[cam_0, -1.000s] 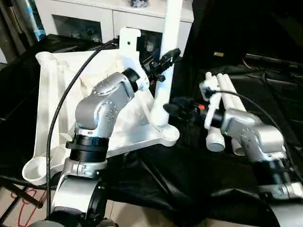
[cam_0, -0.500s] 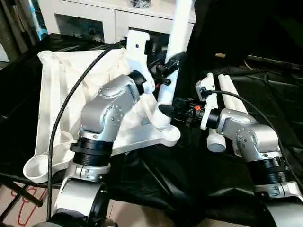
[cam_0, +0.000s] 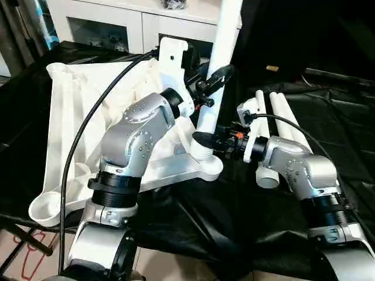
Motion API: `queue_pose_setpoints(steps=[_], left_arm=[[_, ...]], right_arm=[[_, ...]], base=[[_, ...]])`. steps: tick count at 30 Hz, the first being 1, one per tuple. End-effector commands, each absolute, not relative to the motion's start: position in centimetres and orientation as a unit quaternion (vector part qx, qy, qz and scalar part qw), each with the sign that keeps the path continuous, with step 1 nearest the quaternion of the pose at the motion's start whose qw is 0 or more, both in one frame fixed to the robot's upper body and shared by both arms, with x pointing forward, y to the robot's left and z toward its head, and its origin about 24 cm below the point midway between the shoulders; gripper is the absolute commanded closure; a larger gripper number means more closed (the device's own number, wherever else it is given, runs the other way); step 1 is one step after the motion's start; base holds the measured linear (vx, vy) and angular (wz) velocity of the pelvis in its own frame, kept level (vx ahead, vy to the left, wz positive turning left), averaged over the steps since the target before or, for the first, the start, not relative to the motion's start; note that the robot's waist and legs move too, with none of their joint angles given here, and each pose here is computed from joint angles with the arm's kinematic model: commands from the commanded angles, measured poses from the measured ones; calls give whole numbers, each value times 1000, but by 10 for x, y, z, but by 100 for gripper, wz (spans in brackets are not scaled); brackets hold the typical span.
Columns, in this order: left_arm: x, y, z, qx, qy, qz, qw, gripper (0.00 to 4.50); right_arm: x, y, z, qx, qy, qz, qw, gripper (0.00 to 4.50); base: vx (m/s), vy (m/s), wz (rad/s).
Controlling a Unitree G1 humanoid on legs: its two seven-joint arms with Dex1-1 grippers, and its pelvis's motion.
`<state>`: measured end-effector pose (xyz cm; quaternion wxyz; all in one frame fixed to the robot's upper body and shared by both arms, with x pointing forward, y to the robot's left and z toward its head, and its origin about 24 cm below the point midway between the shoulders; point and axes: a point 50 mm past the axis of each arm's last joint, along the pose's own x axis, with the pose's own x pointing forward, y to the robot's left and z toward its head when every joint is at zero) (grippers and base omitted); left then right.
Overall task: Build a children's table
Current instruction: Pick table leg
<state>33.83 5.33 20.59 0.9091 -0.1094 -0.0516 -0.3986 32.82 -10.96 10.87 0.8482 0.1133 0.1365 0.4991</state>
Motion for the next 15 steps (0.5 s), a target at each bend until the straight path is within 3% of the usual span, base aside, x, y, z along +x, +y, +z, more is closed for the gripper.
queue_pose_setpoints(steps=[1,8,15], left_arm=[[333,47,209,-110,-56,-417,900,268],[330,45,208,-109,-49,-431,895,268],[332,47,206,-116,-38,-422,898,268]], right_arm=[[332,-109,114,102,128,502,850,210],[334,-108,115,102,124,507,847,251],[333,-109,117,107,119,514,843,254]], base=[[0,0,0],[0,0,0],[0,0,0]])
